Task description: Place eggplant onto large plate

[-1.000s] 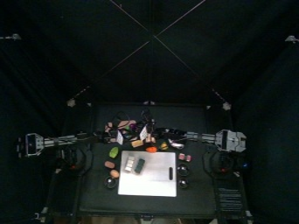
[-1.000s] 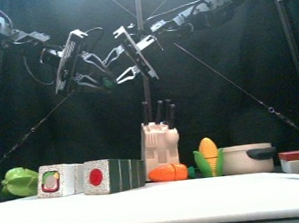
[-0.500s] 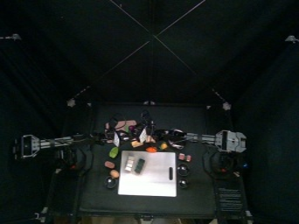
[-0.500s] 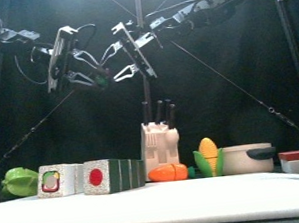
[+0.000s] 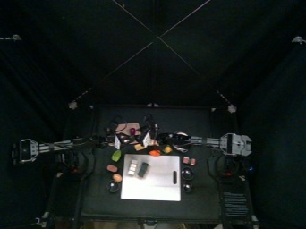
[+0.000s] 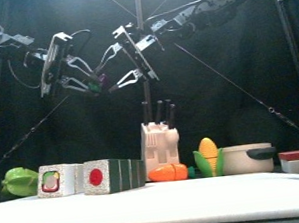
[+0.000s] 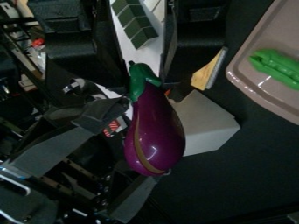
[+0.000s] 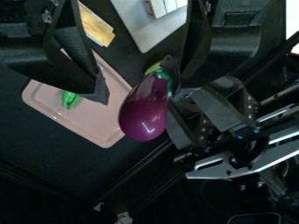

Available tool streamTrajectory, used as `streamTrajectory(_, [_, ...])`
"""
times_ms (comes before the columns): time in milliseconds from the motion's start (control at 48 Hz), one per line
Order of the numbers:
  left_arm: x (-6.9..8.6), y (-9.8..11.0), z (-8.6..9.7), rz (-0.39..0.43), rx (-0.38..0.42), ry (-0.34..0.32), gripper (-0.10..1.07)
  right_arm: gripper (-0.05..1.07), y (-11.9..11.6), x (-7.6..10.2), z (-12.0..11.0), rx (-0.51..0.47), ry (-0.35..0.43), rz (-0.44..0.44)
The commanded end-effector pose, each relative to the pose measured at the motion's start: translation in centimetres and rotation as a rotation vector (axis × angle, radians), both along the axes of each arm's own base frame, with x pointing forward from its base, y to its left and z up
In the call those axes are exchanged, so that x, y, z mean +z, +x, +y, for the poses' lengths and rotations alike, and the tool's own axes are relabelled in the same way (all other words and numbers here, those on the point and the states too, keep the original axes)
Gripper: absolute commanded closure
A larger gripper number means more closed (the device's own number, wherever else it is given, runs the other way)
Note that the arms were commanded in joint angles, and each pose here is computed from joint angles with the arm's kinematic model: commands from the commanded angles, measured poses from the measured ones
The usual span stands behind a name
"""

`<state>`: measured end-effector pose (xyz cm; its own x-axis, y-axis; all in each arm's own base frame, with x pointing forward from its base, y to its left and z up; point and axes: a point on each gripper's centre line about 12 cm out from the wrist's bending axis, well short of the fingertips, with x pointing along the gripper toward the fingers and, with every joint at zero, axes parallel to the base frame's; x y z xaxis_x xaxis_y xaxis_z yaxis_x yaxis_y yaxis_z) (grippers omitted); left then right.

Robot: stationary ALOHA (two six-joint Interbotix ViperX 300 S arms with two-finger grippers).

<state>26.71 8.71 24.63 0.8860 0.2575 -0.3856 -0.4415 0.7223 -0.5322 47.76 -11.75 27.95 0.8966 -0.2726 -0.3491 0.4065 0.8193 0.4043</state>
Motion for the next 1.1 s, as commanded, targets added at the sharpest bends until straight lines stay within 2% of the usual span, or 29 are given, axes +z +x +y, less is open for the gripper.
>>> streamTrajectory(0, [0.3, -0.1, 0.3, -0.008, 0.013, 0.001, 0.34, 0.11, -0.4, 2.3, 0.3, 0.010, -0.025, -0.046])
streamTrajectory(104, [0.0, -0.4, 0.5, -0.002, 0.022, -0.001, 0.34, 0.11, -0.5, 2.4, 0.4, 0.011, -0.022, -0.048])
streamTrajectory(250, [-1.3, -1.5, 1.1, 0.036, 0.076, -0.021, 0.34, 0.11, -0.8, 2.6, 1.4, 0.029, -0.022, -0.048])
streamTrajectory(562, [-5.4, -5.1, 1.8, 0.132, 0.249, -0.146, 0.34, 0.11, -2.6, 1.2, 3.3, 0.063, -0.017, -0.004])
streamTrajectory(771, [-7.1, -5.4, 2.0, 0.165, 0.309, -0.244, 0.34, 0.11, -2.6, 0.5, 3.4, 0.067, -0.015, 0.011])
streamTrajectory(1083, [-11.2, -5.4, 3.1, 0.310, 0.376, -0.323, 0.31, 0.11, -2.5, 0.3, 3.4, 0.078, -0.039, 0.021])
